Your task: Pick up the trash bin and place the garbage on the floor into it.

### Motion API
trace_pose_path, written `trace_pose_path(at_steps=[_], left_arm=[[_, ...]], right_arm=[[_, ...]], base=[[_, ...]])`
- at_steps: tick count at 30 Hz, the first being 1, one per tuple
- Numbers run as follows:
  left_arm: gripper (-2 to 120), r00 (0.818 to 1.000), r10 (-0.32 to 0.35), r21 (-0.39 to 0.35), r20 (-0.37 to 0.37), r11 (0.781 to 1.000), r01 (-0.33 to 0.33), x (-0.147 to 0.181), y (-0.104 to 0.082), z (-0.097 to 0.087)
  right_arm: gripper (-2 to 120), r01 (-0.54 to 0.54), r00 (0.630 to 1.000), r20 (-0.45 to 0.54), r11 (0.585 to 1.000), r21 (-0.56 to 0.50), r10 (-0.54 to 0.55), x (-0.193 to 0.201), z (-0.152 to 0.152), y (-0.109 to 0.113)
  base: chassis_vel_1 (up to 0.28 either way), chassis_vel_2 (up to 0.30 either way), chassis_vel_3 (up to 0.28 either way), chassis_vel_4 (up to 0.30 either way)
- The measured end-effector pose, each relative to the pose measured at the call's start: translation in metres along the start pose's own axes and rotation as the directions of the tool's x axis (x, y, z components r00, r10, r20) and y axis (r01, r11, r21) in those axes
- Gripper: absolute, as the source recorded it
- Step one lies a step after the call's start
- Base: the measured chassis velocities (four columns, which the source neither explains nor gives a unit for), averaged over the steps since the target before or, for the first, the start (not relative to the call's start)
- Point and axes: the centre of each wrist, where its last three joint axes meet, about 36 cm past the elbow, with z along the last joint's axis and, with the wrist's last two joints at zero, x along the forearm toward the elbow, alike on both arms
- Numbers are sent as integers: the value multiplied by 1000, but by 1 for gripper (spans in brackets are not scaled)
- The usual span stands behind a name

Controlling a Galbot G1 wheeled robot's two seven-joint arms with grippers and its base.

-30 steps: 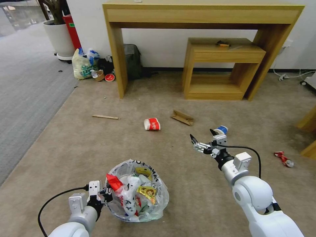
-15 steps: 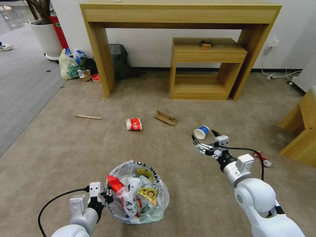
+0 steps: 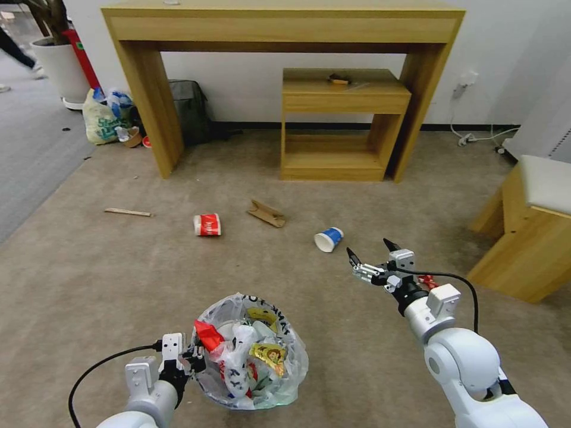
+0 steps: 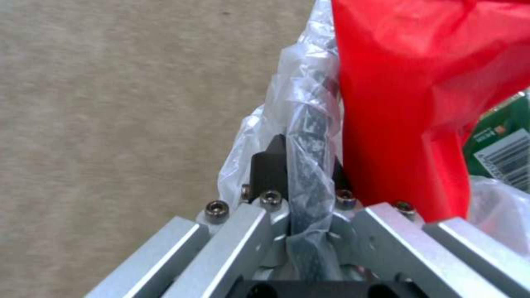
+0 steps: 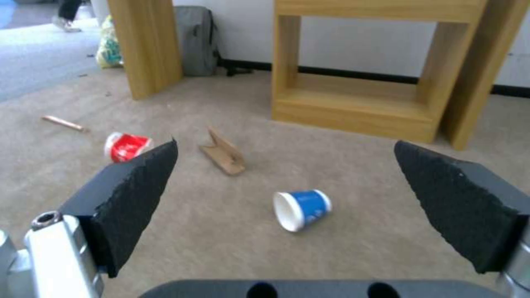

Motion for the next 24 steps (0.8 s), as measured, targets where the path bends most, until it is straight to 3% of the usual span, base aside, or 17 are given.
trace_pose_path(at_steps=[16,24], left_arm=[[0,1000,3,-1,-5,1000,-3,-2,0,1],[0,1000,3,-1,-11,1000,-3,-3,3,3]], right_arm=[[100,-22,1000,-11,1000,-4,22,0,5,3],[100,-33,999,-8,999,-6,33,0,9,4]], base=[[-225,-230,225,220],[-44,-48,36,47]])
